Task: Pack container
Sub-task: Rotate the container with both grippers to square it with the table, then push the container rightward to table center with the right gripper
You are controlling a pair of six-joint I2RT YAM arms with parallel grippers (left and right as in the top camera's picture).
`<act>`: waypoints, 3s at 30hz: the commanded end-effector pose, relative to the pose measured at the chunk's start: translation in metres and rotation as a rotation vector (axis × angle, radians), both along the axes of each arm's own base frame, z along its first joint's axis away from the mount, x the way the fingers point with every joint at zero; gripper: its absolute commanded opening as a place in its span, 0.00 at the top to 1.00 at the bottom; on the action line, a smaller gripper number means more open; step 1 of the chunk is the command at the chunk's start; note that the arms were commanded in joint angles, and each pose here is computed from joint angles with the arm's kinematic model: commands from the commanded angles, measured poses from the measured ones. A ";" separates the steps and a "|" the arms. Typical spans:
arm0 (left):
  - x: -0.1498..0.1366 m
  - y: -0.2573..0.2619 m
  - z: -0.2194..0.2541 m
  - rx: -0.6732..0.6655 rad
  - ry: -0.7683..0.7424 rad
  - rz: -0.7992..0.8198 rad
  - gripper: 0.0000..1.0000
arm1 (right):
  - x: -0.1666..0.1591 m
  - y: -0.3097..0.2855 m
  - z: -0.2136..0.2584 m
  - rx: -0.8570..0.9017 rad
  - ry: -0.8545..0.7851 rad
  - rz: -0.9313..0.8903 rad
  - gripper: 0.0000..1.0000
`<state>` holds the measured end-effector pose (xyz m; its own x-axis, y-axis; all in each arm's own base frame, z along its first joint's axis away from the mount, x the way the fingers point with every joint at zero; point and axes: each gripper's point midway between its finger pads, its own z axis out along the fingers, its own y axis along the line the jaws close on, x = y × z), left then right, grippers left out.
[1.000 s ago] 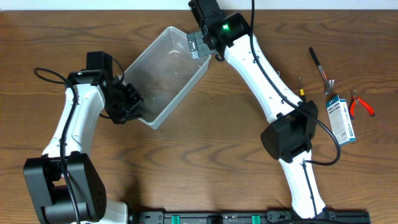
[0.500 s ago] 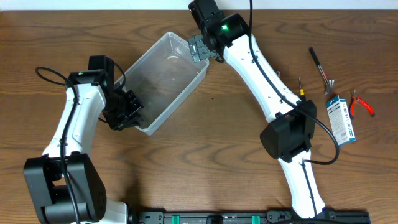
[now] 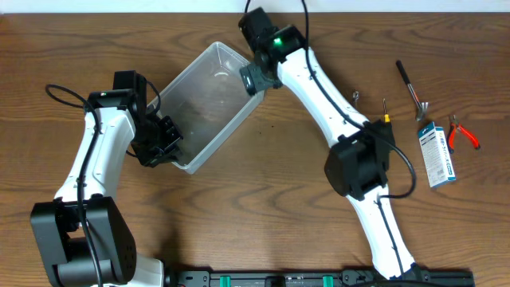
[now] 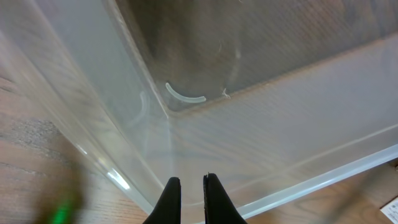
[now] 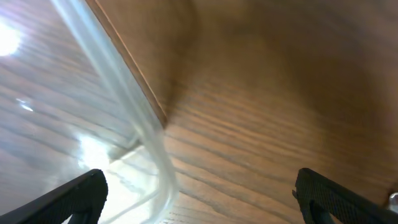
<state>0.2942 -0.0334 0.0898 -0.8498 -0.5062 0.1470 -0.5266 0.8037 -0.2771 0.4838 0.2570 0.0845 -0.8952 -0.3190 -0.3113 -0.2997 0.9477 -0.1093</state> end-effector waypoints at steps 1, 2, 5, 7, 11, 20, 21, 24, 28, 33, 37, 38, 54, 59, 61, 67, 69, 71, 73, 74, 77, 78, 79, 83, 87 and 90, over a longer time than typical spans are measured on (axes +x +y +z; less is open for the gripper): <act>-0.001 0.003 -0.002 0.017 0.008 -0.010 0.94 | 0.003 -0.013 0.002 -0.042 -0.006 -0.008 0.01; -0.001 0.003 -0.002 0.017 0.008 -0.010 0.94 | 0.001 -0.016 0.002 -0.054 0.003 -0.011 0.01; -0.001 0.003 -0.002 0.016 0.008 -0.010 0.94 | -0.010 -0.030 -0.002 -0.081 0.061 -0.044 0.01; -0.001 0.003 -0.002 0.016 0.008 -0.010 0.94 | -0.019 -0.039 -0.004 -0.096 0.101 -0.083 0.01; -0.001 0.003 -0.002 0.016 0.008 -0.010 0.94 | -0.031 -0.052 -0.006 -0.121 0.156 -0.131 0.01; 0.009 0.003 -0.002 0.019 -0.035 -0.009 0.93 | -0.026 -0.030 -0.005 -0.046 0.153 0.018 0.01; 0.012 0.003 -0.002 0.019 -0.048 -0.009 0.93 | -0.025 -0.026 -0.005 -0.034 0.148 0.044 0.01; 0.026 -0.003 0.002 -0.023 -0.111 -0.022 0.93 | -0.023 -0.015 -0.004 -0.002 0.141 0.103 0.01; 0.048 -0.019 0.013 -0.124 -0.214 -0.033 0.92 | -0.027 0.004 -0.003 0.082 0.161 0.206 0.01; 0.063 -0.022 0.023 -0.144 -0.288 -0.052 0.83 | -0.023 0.016 -0.001 0.130 0.138 0.262 0.01; 0.072 -0.022 0.031 -0.136 -0.340 -0.073 0.74 | -0.019 0.018 0.000 0.129 0.119 0.288 0.03; 0.073 -0.021 0.034 -0.135 -0.352 -0.074 0.74 | -0.018 0.018 0.001 0.131 0.115 0.288 0.07; 0.073 -0.021 0.044 -0.132 -0.381 -0.076 0.72 | -0.005 0.013 0.003 0.095 0.061 0.272 0.76; 0.073 -0.021 0.044 -0.132 -0.381 -0.076 0.72 | -0.003 0.012 0.003 0.096 0.056 0.267 0.83; 0.073 -0.021 0.044 -0.132 -0.380 -0.076 0.72 | -0.002 0.012 0.004 0.098 0.052 0.266 0.94; 0.071 -0.022 0.043 -0.133 -0.370 -0.075 0.72 | 0.002 0.014 0.011 0.110 0.031 0.257 0.99; 0.070 -0.022 0.043 -0.134 -0.368 -0.075 0.72 | 0.003 0.015 0.016 0.115 0.019 0.258 0.99; 0.070 -0.022 0.047 -0.133 -0.380 -0.077 0.72 | 0.005 0.015 0.022 0.120 0.006 0.258 0.99; 0.072 -0.022 0.056 -0.128 -0.416 -0.085 0.72 | 0.005 0.015 0.028 0.126 -0.006 0.257 0.99; 0.073 -0.022 0.062 -0.130 -0.442 -0.092 0.72 | 0.005 0.016 0.032 0.128 -0.012 0.256 0.99; 0.076 -0.026 0.088 -0.144 -0.540 -0.109 0.72 | 0.007 0.016 0.046 0.140 -0.042 0.257 0.99; 0.077 -0.026 0.096 -0.142 -0.569 -0.112 0.72 | 0.008 0.017 0.050 0.144 -0.052 0.257 0.99; 0.076 -0.026 0.105 -0.138 -0.600 -0.115 0.72 | 0.009 0.017 0.056 0.151 -0.064 0.253 0.99; 0.067 -0.024 0.127 -0.110 -0.657 -0.113 0.72 | 0.010 0.018 0.075 0.168 -0.100 0.247 0.99; 0.050 -0.008 0.125 -0.019 -0.601 -0.055 0.72 | 0.008 0.015 0.082 0.170 -0.106 0.244 0.99; 0.033 0.014 0.112 0.097 -0.499 0.038 0.72 | 0.009 0.011 0.085 0.166 -0.110 0.210 0.99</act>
